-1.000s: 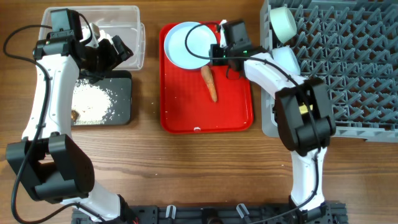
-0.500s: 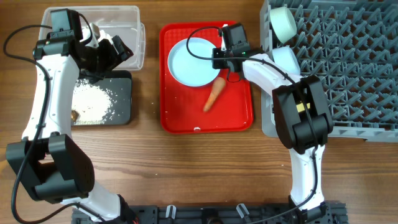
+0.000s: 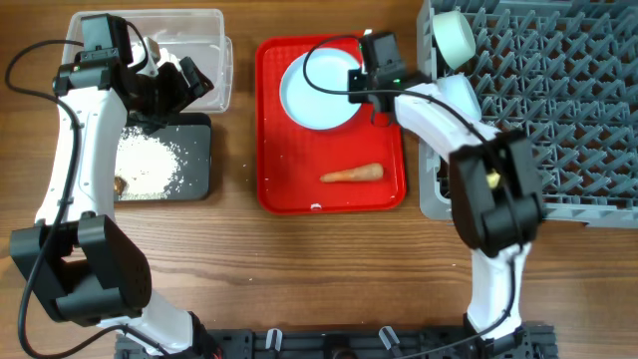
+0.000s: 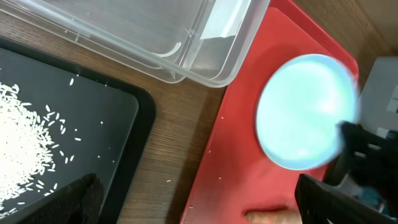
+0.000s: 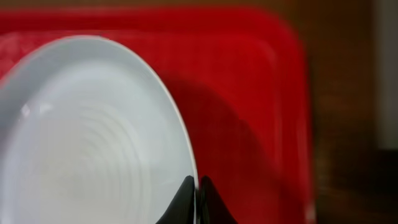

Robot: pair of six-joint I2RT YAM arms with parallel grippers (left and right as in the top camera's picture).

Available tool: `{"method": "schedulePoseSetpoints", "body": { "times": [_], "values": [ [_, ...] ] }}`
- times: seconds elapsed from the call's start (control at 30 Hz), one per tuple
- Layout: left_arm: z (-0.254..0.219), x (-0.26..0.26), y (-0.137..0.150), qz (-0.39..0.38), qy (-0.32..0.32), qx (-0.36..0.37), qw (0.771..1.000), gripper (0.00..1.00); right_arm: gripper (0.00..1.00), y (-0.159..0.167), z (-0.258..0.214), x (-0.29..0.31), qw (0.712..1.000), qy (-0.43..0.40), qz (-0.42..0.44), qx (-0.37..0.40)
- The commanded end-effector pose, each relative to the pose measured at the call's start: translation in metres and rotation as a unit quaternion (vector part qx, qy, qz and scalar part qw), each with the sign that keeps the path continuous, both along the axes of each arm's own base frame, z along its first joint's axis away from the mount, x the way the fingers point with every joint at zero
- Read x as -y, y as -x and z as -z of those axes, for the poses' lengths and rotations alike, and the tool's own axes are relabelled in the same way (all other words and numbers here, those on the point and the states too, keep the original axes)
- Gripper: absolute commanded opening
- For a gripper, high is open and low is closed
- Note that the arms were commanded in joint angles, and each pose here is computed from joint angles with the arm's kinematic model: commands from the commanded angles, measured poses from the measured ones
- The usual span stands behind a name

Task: Sort waste into correct bins and load items into the dishwasher rack
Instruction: 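Lift the plate with right gripper and stand it upright in the rack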

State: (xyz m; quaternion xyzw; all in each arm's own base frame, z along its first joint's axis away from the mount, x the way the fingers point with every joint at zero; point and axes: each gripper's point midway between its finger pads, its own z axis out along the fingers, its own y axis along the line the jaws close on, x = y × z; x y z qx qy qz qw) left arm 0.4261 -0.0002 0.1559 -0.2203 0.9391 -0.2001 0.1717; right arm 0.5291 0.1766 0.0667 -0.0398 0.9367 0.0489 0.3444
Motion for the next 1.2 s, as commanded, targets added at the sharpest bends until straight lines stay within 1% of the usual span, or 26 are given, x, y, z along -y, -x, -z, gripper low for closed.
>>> {"method": "schedulePoseSetpoints", "body": {
  "times": [0.0,0.07,0.13,0.17,0.2,0.23,0.3,0.33,0.37,0.47,0.53,0.67,0.73,0.93,1.03,1.17],
  "values": [
    [-0.007,-0.001,-0.001,-0.001,-0.001,0.01,1.0,1.0,0.04,-0.003,-0.138,0.046,0.987,0.063,0.056,0.139],
    [-0.007,-0.001,-0.001,-0.001,-0.001,0.01,1.0,1.0,0.04,0.009,-0.191,0.073,0.971,0.124,0.083,0.189],
    [-0.007,-0.001,-0.001,-0.001,-0.001,0.01,1.0,1.0,0.04,0.021,-0.227,0.097,0.953,0.177,0.115,0.218],
    [-0.007,-0.001,-0.001,-0.001,-0.001,0.01,1.0,1.0,0.04,0.03,-0.247,0.116,0.937,0.225,0.142,0.228],
    [-0.007,-0.001,-0.001,-0.001,-0.001,0.01,1.0,1.0,0.04,0.042,-0.263,0.138,0.915,0.276,0.181,0.231],
    [-0.007,-0.001,-0.001,-0.001,-0.001,0.01,1.0,1.0,0.04,0.05,-0.274,0.154,0.899,0.307,0.211,0.231],
    [-0.007,-0.001,-0.001,-0.001,-0.001,0.01,1.0,1.0,0.04,0.058,-0.282,0.177,0.875,0.373,0.227,0.208],
    [-0.007,-0.001,-0.001,-0.001,-0.001,0.01,1.0,1.0,0.04,0.059,-0.28,0.184,0.87,0.399,0.218,0.193],
    [-0.007,-0.001,-0.001,-0.001,-0.001,0.01,1.0,1.0,0.04,0.06,-0.274,0.198,0.86,0.444,0.194,0.158],
    [-0.007,-0.001,-0.001,-0.001,-0.001,0.01,1.0,1.0,0.04,0.058,-0.277,0.221,0.848,0.469,0.2,0.145],
    [-0.007,-0.001,-0.001,-0.001,-0.001,0.01,1.0,1.0,0.04,0.056,-0.283,0.243,0.835,0.495,0.201,0.133],
    [-0.007,-0.001,-0.001,-0.001,-0.001,0.01,1.0,1.0,0.04,0.05,-0.275,0.269,0.826,0.536,0.146,0.094],
    [-0.007,-0.001,-0.001,-0.001,-0.001,0.01,1.0,1.0,0.04,0.048,-0.269,0.282,0.814,0.564,0.124,0.065],
    [-0.007,-0.001,-0.001,-0.001,-0.001,0.01,1.0,1.0,0.04,0.033,-0.242,0.283,0.815,0.573,0.072,0.043],
    [-0.007,-0.001,-0.001,-0.001,-0.001,0.01,1.0,1.0,0.04,0.02,-0.217,0.28,0.814,0.579,0.037,0.025],
    [-0.007,-0.001,-0.001,-0.001,-0.001,0.01,1.0,1.0,0.04,0.008,-0.182,0.28,0.811,0.585,0.014,-0.005]
  ]
}}
